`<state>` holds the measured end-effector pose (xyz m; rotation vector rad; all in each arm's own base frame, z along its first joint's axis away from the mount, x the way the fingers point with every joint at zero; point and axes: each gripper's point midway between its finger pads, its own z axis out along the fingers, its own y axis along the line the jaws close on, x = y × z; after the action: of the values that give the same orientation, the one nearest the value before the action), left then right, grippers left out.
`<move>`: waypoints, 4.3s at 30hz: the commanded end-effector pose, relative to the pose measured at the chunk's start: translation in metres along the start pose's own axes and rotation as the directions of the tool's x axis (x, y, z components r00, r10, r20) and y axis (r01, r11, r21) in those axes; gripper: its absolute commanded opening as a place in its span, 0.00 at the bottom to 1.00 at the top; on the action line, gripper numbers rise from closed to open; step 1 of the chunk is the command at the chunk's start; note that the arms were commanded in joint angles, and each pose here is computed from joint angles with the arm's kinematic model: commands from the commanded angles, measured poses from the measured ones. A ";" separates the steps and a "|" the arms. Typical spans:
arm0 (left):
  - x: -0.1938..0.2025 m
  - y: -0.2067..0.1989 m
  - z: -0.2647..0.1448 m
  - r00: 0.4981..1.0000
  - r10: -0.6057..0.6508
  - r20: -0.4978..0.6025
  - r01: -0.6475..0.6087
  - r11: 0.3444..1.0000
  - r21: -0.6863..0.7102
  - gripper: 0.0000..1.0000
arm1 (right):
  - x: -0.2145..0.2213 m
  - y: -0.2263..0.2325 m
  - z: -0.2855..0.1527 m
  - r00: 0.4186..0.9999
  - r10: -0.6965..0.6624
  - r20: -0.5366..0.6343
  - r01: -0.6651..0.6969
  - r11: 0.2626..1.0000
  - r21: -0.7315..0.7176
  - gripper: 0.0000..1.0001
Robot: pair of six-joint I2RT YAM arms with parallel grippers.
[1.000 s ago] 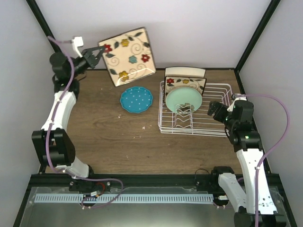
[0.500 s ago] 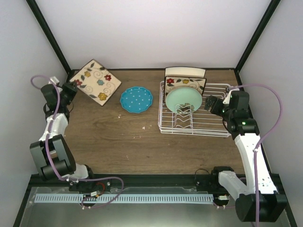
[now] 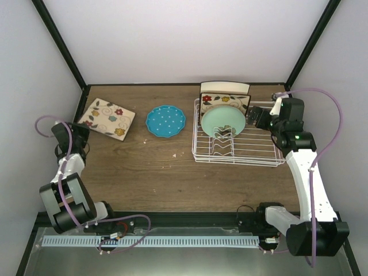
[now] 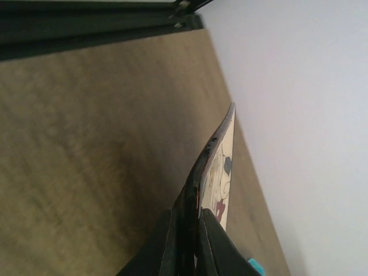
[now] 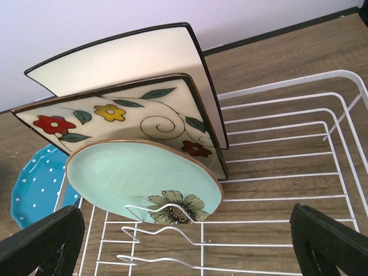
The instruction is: Unload the plates from the dish rack
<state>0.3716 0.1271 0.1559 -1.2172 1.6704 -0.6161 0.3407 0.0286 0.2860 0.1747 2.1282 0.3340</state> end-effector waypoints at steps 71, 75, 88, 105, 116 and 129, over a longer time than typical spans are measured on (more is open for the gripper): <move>0.154 -0.306 -0.024 0.494 0.858 0.141 -0.606 0.223 0.764 0.95 | 0.006 0.006 -0.018 0.998 0.050 0.036 -0.049 0.998 -0.027 1.00; 0.249 -0.318 -0.082 0.225 0.868 0.443 -0.582 -0.245 0.776 0.91 | 0.007 0.005 -0.022 0.997 0.060 0.048 -0.059 0.998 -0.025 1.00; 0.401 -0.286 -0.086 -0.062 0.768 0.637 -0.513 -0.572 0.640 0.61 | 0.019 -0.001 -0.041 0.994 0.088 0.061 -0.089 0.996 0.004 1.00; 0.463 -0.277 -0.042 -0.146 0.739 0.658 -0.578 -0.603 0.549 0.51 | 0.016 -0.007 -0.042 0.999 0.019 0.050 -0.021 0.998 0.053 1.00; 0.483 -0.276 -0.016 -0.139 0.767 0.626 -0.599 -0.568 0.564 0.30 | 0.012 -0.011 -0.033 0.999 -0.044 0.029 0.041 0.996 0.080 1.00; 0.473 -0.299 -0.031 -0.089 0.782 0.616 -0.619 -0.528 0.581 0.04 | 0.009 -0.014 -0.029 0.997 -0.060 0.039 0.056 0.994 0.095 1.00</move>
<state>0.4430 -0.4235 0.1912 1.2407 1.4758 -0.3699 0.3075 0.0123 0.2696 0.1939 2.1577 0.2067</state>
